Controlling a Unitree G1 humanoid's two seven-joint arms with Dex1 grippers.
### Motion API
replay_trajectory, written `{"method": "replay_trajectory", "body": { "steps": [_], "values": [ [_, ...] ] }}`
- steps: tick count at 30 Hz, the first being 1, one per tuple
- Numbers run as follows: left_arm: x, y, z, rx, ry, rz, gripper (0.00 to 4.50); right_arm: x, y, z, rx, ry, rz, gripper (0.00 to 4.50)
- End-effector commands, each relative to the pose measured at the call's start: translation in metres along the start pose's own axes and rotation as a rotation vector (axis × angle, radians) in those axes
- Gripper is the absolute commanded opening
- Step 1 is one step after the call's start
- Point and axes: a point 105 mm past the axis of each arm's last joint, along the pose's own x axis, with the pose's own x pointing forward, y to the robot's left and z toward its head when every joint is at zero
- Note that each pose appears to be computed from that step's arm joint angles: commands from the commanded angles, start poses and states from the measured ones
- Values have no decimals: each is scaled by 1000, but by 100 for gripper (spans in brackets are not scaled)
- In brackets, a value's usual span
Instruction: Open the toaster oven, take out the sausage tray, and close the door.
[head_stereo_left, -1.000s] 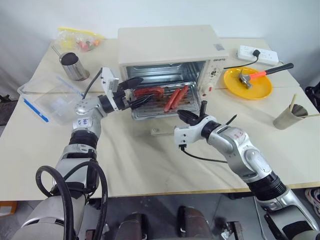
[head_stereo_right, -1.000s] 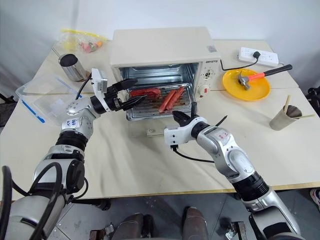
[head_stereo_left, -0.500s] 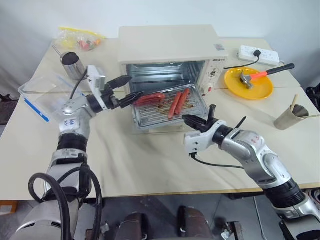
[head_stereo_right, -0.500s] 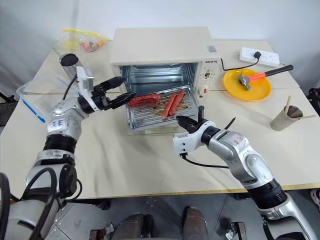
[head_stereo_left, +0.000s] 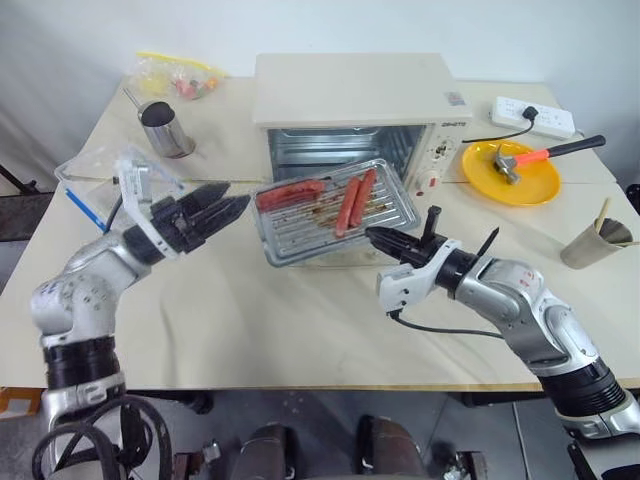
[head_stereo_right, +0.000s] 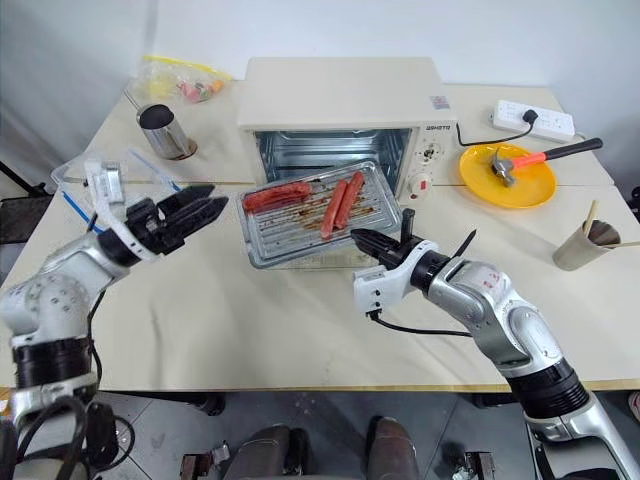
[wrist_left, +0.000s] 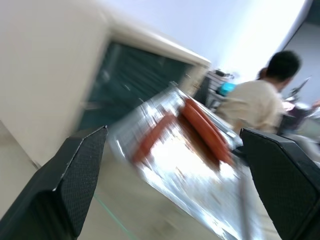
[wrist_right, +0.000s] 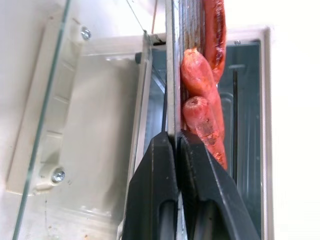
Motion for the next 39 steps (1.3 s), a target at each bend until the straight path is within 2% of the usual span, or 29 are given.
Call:
{"method": "replay_trajectory", "body": {
  "steps": [1, 10, 21, 24, 37, 39],
  "values": [
    [-3, -26, -8, -173, 18, -53, 450, -3, -24, 4, 42, -33, -123, 4],
    [11, -25, -10, -490, -194, -64, 450, -7, -23, 20, 96, -142, -101, 4],
    [19, -31, -35, -602, -93, -73, 450, -13, -23, 31, 20, -227, -72, 4],
    [17, -29, -33, -599, -87, -67, 392, -14, -24, 32, 1, -247, -67, 0],
    [11, -31, -50, -676, 11, -25, 2, -15, -26, 30, 55, -250, -47, 0],
    [11, -32, -53, -693, 16, -10, 2, -14, -27, 31, 72, -252, -46, 0]
  ]
}}
